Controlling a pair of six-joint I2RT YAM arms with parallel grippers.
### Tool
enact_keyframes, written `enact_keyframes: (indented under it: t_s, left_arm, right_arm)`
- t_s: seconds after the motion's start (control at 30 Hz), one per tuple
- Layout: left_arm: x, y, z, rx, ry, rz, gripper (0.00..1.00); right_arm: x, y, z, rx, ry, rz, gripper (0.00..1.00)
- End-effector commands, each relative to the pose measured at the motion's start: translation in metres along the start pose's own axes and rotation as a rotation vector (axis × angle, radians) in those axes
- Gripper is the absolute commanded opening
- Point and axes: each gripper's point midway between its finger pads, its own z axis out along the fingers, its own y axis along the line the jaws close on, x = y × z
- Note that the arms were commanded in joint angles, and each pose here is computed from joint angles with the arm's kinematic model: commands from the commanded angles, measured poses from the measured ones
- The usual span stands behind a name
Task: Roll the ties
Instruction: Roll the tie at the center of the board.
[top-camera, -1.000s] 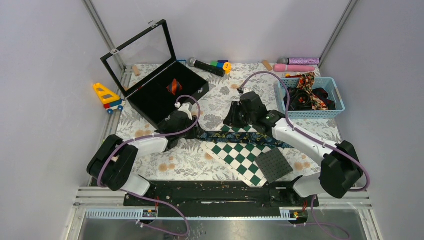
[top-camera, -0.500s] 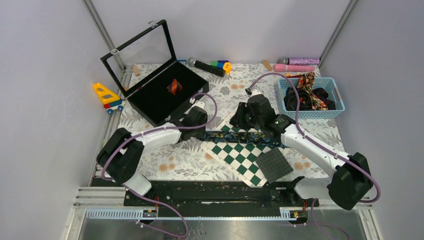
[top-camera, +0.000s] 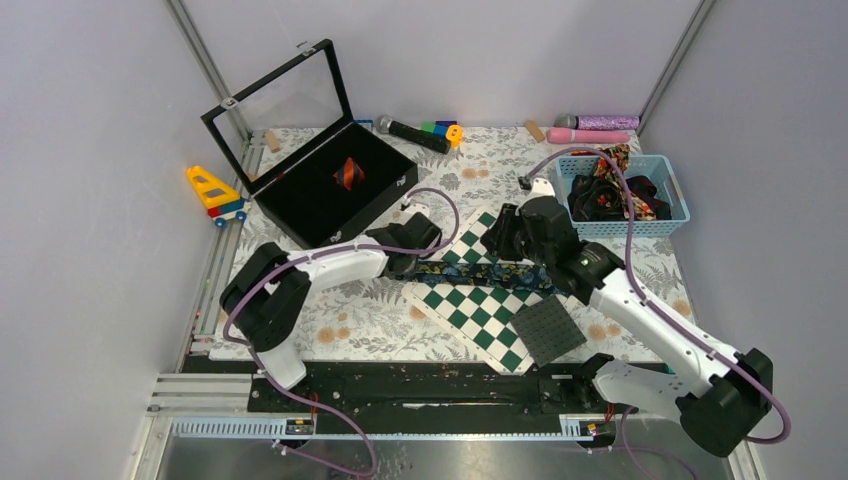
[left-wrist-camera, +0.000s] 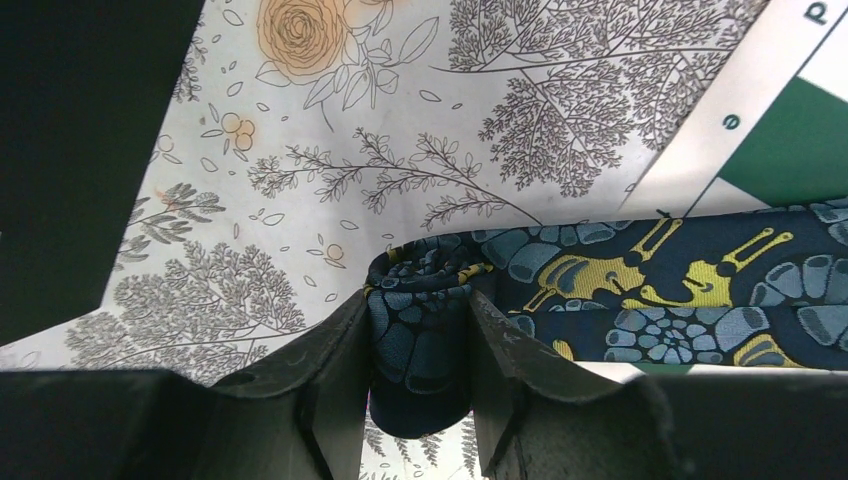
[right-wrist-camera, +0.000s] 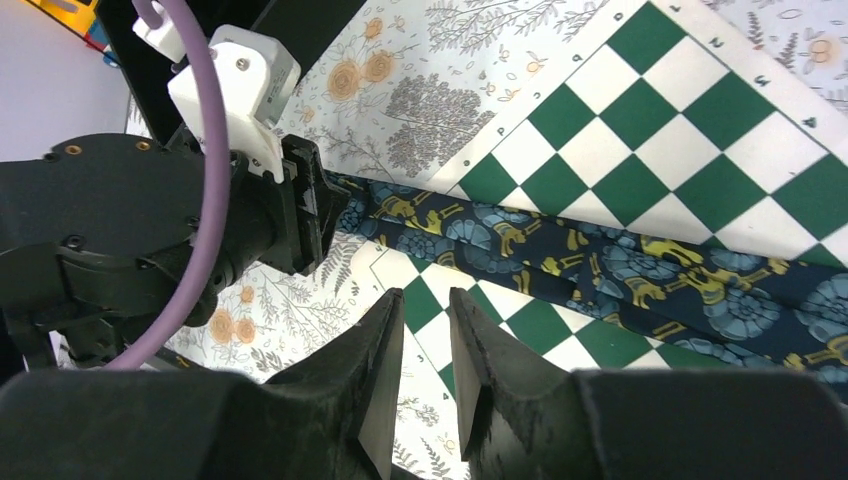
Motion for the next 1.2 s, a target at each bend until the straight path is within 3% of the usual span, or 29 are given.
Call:
enact_keyframes:
  t_s: [0.0, 0.37, 1.17]
  left_arm:
    - [-0.006, 0.014, -0.003, -0.132, -0.005, 0.083, 0.37]
    - [-0.006, 0.014, 0.001, -0.279, -0.005, 0.236, 0.37]
    - [-0.006, -0.032, 0.001, -0.326, -0.011, 0.399, 0.41]
  right_arm:
    - [-0.01, -0.017, -0.017, 0.059, -0.065, -0.018, 0.31]
    - [-0.02, -0.028, -0.044, 0.101, -0.124, -0.026, 0.32]
    - [-0.037, -0.023, -0.071, 0.09, -0.179, -0.018, 0.34]
